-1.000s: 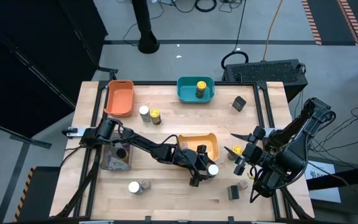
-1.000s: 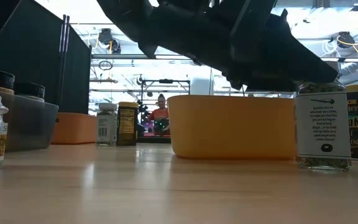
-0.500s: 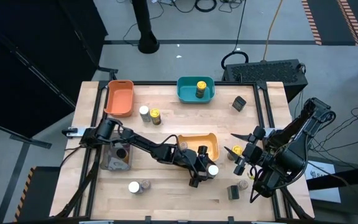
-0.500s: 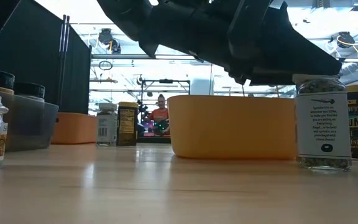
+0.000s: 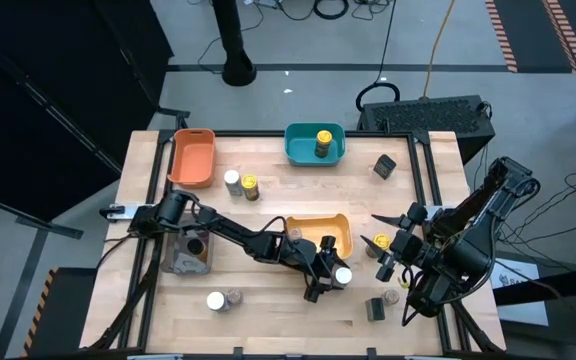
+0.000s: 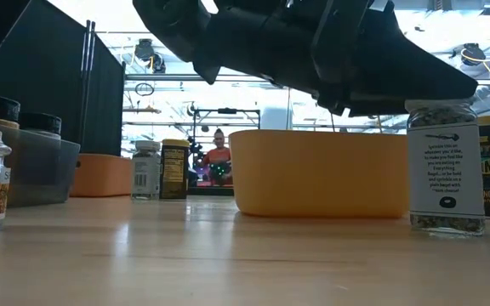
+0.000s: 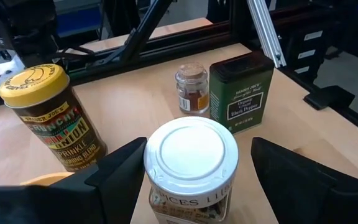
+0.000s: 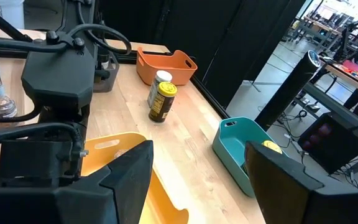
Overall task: Sort spices by type
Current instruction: Put the bottom right white spice bottle into the orange bin
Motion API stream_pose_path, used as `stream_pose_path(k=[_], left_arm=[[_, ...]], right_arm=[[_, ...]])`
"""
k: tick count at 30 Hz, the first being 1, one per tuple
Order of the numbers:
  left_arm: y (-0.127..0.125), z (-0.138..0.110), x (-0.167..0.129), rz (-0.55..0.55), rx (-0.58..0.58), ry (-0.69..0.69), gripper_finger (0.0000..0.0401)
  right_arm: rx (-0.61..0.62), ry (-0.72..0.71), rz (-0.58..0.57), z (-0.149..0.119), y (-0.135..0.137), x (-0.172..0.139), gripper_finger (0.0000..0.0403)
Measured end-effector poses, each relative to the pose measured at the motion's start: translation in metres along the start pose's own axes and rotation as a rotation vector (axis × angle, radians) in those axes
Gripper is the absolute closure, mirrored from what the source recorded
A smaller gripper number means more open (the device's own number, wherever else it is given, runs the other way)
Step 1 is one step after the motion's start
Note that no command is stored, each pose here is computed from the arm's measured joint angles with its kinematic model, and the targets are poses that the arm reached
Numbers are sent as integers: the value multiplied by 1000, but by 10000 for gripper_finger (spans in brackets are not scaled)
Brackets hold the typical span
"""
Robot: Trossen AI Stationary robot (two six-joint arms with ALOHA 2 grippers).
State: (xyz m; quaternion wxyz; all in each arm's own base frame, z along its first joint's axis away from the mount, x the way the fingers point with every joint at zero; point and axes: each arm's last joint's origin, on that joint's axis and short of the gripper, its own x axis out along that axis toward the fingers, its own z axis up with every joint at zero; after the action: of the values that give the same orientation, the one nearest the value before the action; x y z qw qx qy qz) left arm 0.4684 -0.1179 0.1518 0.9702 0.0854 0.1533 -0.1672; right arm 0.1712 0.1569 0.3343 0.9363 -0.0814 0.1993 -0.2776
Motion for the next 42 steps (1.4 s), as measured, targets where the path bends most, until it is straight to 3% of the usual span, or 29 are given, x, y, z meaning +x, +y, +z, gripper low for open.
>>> stream_pose_path(k=[7, 18, 27, 36, 42], left_arm=[[-1, 0, 0, -2, 24, 3, 114], [-1, 0, 0, -3, 24, 3, 184], [-15, 6, -2, -12, 63, -5, 187], [-19, 38, -20, -17, 64, -44, 185], [-15, 78, -58, 55, 88, 0, 188]], right_arm=[[0, 0, 0, 0, 0, 0, 165], [0, 0, 0, 0, 0, 0, 165], [0, 0, 0, 0, 0, 0, 165], [2, 0, 0, 0, 0, 0, 165], [4, 0, 0, 0, 0, 0, 165]])
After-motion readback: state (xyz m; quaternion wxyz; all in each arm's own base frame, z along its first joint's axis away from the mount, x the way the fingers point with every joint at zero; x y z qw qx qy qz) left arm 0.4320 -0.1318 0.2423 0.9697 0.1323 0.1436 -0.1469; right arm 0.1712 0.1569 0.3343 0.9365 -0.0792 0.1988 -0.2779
